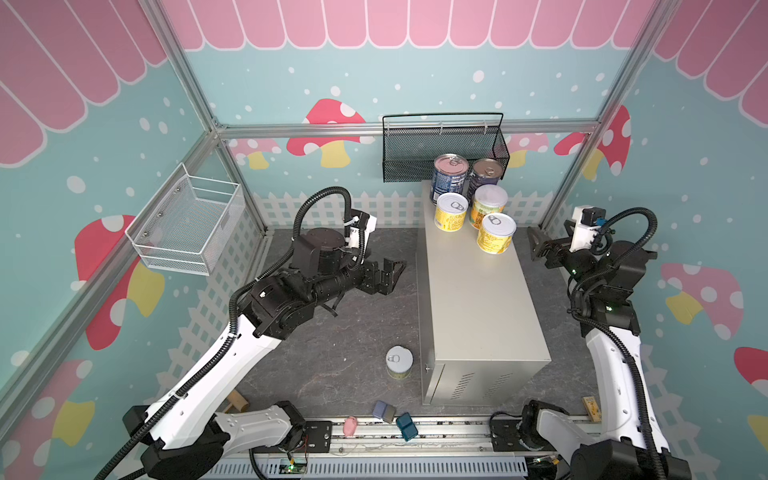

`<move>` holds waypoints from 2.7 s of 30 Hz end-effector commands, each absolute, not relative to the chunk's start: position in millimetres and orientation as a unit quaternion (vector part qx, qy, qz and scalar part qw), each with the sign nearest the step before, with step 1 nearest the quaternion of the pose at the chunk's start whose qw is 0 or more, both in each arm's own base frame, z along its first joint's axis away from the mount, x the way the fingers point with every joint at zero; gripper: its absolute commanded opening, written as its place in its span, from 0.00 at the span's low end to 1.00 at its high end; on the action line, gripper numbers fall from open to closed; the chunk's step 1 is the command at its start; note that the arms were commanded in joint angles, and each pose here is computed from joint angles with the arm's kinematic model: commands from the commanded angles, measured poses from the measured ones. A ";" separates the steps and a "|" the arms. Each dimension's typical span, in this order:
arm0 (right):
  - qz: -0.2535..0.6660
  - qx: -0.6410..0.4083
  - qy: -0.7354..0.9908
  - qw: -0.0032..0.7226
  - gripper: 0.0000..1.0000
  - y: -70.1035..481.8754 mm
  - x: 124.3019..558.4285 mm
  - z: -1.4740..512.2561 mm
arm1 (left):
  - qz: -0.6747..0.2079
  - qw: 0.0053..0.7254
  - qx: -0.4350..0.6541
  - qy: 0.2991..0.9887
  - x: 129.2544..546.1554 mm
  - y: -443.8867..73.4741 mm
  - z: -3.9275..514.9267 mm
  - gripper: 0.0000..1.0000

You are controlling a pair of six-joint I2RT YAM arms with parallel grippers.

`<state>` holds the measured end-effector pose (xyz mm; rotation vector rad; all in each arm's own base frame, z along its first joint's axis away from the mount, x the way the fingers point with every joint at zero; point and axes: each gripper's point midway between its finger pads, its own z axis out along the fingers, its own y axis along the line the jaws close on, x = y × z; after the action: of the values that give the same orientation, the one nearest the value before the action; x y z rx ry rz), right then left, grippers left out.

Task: Place and organize the canned foods onto the counter
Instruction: 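Open the right gripper and draw it back from the cans, then lower the left gripper around the green-labelled can on the floor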

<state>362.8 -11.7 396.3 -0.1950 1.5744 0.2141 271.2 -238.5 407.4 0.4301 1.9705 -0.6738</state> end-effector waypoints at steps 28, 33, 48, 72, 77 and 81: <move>0.188 -0.162 0.667 0.702 1.00 24.9 358.7 398.3 | -0.276 0.480 0.170 0.815 273.8 -237.4 404.5 0.99; 0.194 -0.170 0.663 0.703 1.00 30.2 356.7 401.6 | -0.276 0.480 0.169 0.816 273.9 -237.1 403.3 0.98; 0.197 -0.172 0.662 0.702 0.99 31.3 358.9 404.5 | -0.278 0.479 0.167 0.816 272.1 -236.2 401.6 0.98; 0.184 -0.166 0.664 0.706 1.00 32.0 357.2 405.0 | -0.282 0.474 0.166 0.817 275.1 -240.4 399.7 0.98; 0.189 -0.173 0.661 0.706 0.99 35.3 355.2 405.8 | -0.283 0.474 0.167 0.817 276.5 -242.4 400.9 0.98; 0.190 -0.174 0.661 0.705 0.99 36.6 354.9 405.7 | -0.283 0.472 0.167 0.818 277.4 -243.6 400.2 0.98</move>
<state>362.2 29.6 393.8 -0.3446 1.5096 0.4232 276.9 -242.2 392.1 0.4126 2.0189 -0.6722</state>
